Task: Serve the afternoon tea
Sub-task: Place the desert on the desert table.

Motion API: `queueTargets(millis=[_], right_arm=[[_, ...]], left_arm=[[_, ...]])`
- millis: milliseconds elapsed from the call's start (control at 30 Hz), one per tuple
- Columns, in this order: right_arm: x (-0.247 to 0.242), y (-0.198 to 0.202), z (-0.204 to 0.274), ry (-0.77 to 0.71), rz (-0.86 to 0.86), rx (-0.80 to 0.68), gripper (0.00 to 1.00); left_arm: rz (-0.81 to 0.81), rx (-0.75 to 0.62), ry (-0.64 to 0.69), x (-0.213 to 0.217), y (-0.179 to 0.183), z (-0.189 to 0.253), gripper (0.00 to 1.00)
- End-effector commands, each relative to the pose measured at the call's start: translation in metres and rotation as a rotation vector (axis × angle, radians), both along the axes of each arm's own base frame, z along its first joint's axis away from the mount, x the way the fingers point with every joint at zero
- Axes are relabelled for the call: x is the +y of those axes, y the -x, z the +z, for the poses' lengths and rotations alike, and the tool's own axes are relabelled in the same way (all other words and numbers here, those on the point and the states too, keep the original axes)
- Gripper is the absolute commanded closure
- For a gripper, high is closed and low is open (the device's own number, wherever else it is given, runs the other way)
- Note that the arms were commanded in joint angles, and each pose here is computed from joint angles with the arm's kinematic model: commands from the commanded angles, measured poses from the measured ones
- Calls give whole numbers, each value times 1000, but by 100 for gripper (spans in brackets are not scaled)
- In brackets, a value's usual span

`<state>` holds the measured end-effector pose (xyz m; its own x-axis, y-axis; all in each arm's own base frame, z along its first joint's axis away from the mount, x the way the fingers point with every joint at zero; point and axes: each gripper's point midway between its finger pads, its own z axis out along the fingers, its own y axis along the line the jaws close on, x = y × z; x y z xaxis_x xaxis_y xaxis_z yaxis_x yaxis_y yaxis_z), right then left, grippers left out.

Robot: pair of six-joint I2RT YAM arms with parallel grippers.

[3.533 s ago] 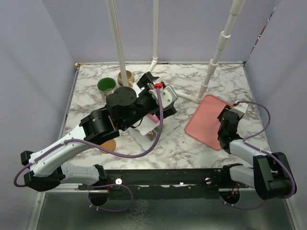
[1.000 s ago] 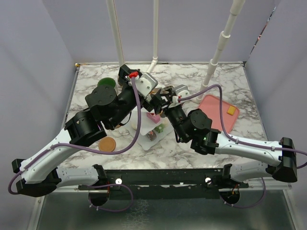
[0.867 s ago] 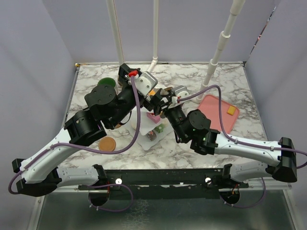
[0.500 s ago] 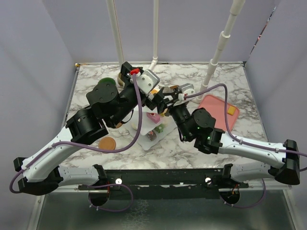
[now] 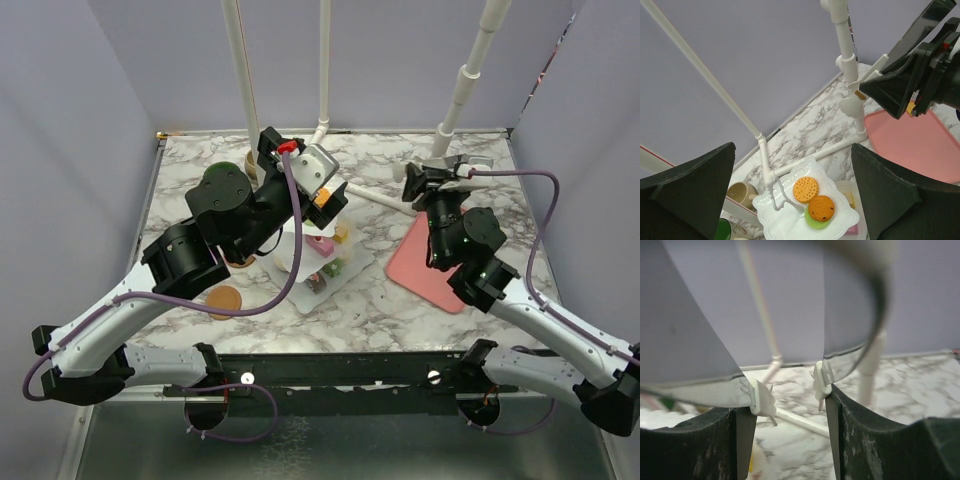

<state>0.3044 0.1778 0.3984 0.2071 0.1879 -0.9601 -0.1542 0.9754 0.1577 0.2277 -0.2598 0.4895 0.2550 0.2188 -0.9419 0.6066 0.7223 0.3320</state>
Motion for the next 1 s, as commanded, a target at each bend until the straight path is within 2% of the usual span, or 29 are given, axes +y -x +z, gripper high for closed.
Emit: queueTargets(millis=[0, 233, 433, 700, 967], right_arm=[[-52, -18, -39, -40, -123, 84, 46], [-143, -49, -111, -65, -351, 206, 46], [-208, -61, -165, -111, -519, 278, 46], [-251, -62, -220, -116, -649, 342, 47], [-288, -57, -245, -165, -741, 380, 48]], left_arm=[[-15, -3, 27, 0, 2, 10, 1], [-21, 5, 13, -4, 1, 4, 1], [-25, 4, 3, -6, 1, 1, 1], [-32, 2, -14, -7, 1, -4, 1], [-32, 0, -16, -7, 1, -7, 1]])
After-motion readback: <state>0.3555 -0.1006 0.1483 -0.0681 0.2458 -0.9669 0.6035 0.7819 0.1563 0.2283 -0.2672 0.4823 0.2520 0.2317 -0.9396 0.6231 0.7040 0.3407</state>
